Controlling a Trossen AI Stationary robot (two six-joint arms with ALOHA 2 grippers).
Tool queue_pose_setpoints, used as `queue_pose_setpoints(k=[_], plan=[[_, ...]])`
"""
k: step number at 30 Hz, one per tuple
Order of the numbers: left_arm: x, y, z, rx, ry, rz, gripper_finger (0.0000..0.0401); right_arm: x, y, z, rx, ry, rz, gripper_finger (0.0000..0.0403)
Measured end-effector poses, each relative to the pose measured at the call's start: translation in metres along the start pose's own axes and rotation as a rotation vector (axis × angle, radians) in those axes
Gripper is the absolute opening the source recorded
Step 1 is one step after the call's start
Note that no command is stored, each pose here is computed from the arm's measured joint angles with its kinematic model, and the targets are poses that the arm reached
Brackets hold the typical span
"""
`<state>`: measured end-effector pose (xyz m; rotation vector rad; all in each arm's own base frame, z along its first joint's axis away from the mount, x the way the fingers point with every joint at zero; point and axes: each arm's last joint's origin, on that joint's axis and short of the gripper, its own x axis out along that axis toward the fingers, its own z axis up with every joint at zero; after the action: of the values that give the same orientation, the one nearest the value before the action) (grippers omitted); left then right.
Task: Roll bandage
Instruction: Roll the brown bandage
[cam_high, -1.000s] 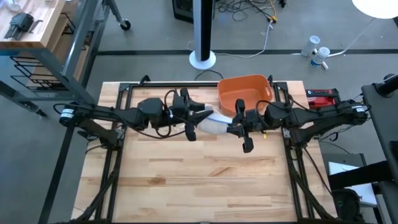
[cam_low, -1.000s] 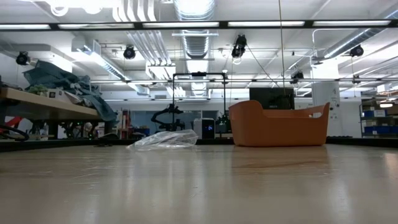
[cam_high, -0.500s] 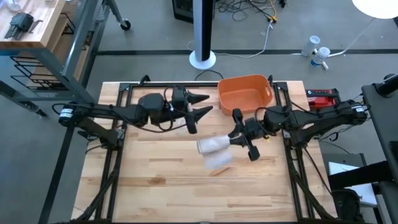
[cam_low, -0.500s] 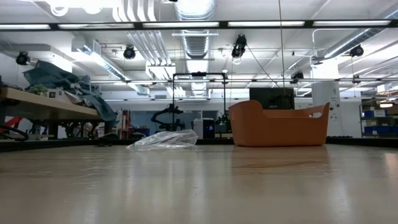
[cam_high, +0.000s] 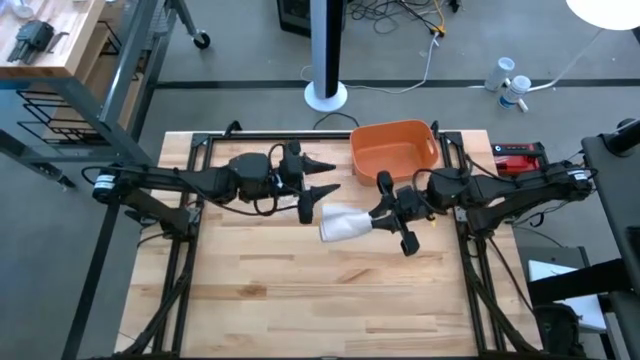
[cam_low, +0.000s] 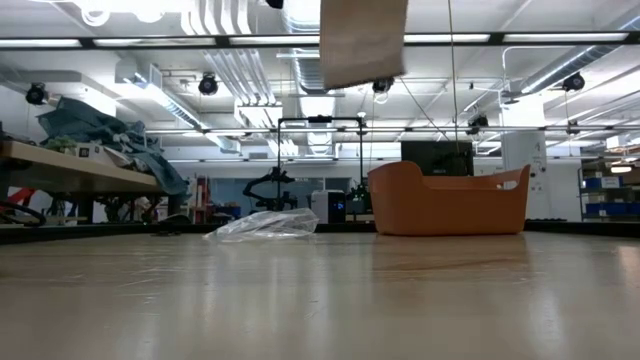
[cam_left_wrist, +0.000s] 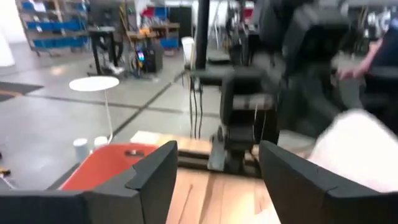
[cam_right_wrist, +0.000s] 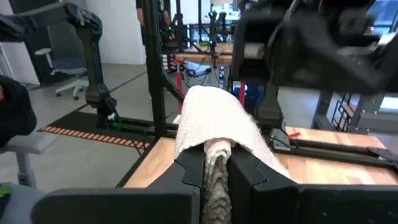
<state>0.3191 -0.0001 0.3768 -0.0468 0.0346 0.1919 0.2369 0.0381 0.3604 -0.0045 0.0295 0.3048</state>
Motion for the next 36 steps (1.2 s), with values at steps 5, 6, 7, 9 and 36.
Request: queue_pose_setpoints(k=[5,6,7,9,36], plan=[[-0.009,0.0,-0.01,0.065,0.065,-0.076,0.0217,-0.014,0.008,0.011,-0.052,-0.046,0.021,0.0024],[-0.011,-0.001,-0.014,0.072,0.067,-0.105,0.0217,-0.018,0.009,0.013,-0.064,-0.06,0.021,0.0024],[-0.013,-0.001,-0.02,0.086,0.082,-0.14,0.0217,-0.02,0.01,0.015,-0.074,-0.072,0.019,0.0024],[-0.016,-0.002,-0.034,0.103,0.104,-0.213,0.0217,-0.025,0.009,0.015,-0.078,-0.082,-0.016,0.0024],[-0.025,-0.004,-0.094,-0.1,-0.141,-0.362,0.0207,-0.002,0.003,0.001,-0.088,-0.159,-0.117,0.0024]])
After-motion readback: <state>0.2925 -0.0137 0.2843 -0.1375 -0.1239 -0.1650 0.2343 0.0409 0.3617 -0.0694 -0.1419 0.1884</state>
